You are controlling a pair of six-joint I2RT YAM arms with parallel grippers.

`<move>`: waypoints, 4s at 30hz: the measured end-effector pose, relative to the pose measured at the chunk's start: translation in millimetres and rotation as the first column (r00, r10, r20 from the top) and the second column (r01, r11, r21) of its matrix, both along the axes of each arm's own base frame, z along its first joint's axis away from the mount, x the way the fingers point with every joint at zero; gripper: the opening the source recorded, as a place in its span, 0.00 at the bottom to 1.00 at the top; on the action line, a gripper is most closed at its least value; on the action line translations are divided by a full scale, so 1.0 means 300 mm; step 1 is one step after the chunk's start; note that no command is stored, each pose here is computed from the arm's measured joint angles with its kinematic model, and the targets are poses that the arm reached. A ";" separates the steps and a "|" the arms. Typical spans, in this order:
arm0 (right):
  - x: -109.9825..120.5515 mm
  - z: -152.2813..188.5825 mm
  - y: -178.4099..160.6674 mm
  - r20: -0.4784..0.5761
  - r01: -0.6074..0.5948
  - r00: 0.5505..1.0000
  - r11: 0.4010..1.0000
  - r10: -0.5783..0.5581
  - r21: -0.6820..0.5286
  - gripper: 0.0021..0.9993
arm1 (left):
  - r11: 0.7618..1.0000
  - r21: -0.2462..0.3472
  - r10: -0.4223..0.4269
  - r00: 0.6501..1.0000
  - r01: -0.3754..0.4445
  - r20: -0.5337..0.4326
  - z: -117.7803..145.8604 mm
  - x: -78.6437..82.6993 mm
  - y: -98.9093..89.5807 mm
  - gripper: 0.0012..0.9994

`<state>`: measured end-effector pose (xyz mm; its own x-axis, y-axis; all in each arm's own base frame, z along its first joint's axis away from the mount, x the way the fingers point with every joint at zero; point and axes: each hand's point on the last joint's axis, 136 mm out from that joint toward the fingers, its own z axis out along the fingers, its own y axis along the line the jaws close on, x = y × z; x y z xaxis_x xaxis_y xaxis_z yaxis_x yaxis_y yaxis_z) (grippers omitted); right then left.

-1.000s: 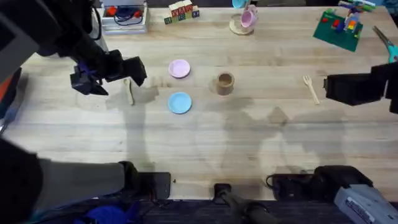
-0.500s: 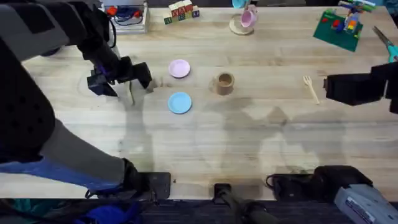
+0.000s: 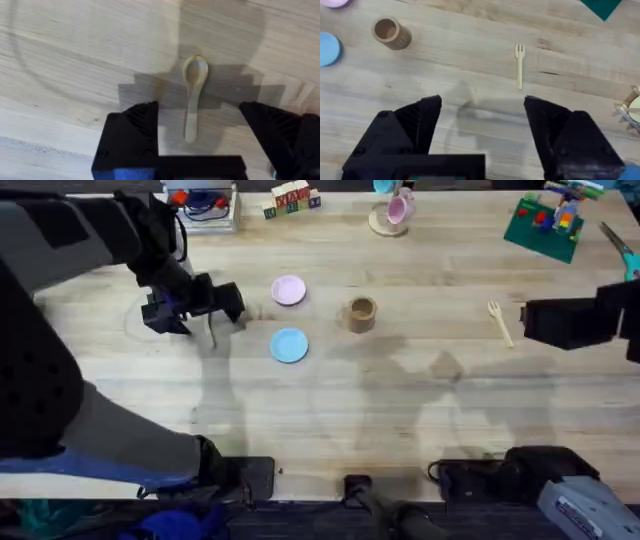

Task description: Pick up a utensil and set it on the pink plate, then put the other utensil in the container.

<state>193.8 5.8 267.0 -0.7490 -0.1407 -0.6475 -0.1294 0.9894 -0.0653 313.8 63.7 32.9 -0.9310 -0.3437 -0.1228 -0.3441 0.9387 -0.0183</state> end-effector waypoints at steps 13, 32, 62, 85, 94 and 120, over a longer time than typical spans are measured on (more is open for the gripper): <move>0.000 0.000 0.000 0.000 0.000 1.000 1.000 0.000 0.000 1.00 | 1.000 0.006 -0.017 1.000 0.017 0.022 -0.001 -0.001 0.000 0.99; 0.000 0.000 0.000 0.000 0.000 1.000 1.000 0.000 0.000 1.00 | 1.000 0.003 -0.025 0.999 0.025 0.042 0.006 0.024 -0.003 0.05; 0.000 0.000 0.000 0.000 0.000 1.000 1.000 0.000 0.000 1.00 | 0.940 0.043 -0.341 0.931 0.339 0.129 0.417 0.207 -0.364 0.04; 0.000 0.000 0.000 0.000 0.000 1.000 1.000 0.000 0.000 1.00 | 0.910 0.000 -0.409 0.901 0.414 0.145 0.323 0.277 -0.494 0.04; 0.000 0.000 0.000 0.000 0.000 1.000 1.000 0.000 0.000 1.00 | 0.910 -0.017 -0.411 0.907 0.414 0.097 0.218 0.304 -0.502 0.04; 0.000 0.000 0.000 0.000 0.000 1.000 1.000 0.000 0.000 1.00 | 0.872 -0.012 -0.488 0.872 0.489 0.048 0.118 0.294 -0.615 0.04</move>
<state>193.8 5.8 267.0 -0.7490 -0.1407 -0.6475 -0.1294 0.9894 -0.0653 402.0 -120.6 68.1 -0.9752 0.1498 -0.1630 0.1592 0.9861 -0.0464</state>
